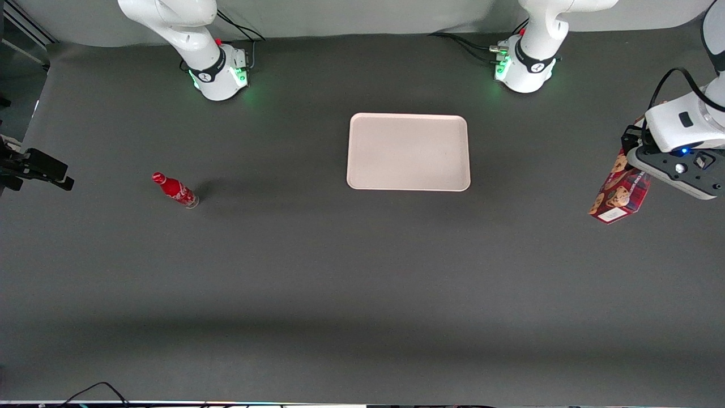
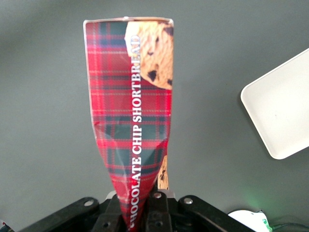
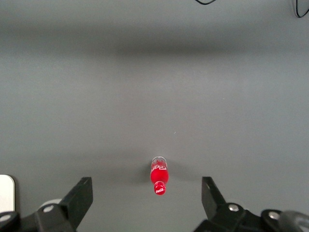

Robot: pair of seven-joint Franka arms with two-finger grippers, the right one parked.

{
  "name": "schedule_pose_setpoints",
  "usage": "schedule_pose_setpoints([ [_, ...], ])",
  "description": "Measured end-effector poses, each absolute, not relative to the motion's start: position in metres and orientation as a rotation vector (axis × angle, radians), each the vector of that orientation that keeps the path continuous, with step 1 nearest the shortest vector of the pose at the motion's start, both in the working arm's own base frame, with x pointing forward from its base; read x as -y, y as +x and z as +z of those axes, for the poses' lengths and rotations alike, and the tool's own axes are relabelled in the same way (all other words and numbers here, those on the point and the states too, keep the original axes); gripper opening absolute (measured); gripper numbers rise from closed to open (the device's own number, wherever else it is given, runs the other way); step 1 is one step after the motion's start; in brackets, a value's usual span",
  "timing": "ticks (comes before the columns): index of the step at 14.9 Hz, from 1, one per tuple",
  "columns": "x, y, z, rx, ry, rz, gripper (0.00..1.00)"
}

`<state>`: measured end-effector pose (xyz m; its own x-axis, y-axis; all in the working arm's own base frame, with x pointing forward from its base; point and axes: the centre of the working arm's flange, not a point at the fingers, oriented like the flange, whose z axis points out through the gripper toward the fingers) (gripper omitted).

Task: Place red cookie box on tray
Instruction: 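Lift the cookie box upright with the left gripper, then carry the upright cookie box over the pink tray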

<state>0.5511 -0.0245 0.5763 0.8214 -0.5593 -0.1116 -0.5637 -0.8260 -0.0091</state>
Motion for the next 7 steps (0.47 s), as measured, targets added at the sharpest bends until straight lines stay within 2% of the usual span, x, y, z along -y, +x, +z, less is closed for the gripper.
schedule_pose_setpoints([
  [4,0.042,0.551,0.563,-0.737,-3.042,0.222,0.10],
  [7,0.102,0.542,0.551,-0.476,-3.082,0.281,0.10],
])
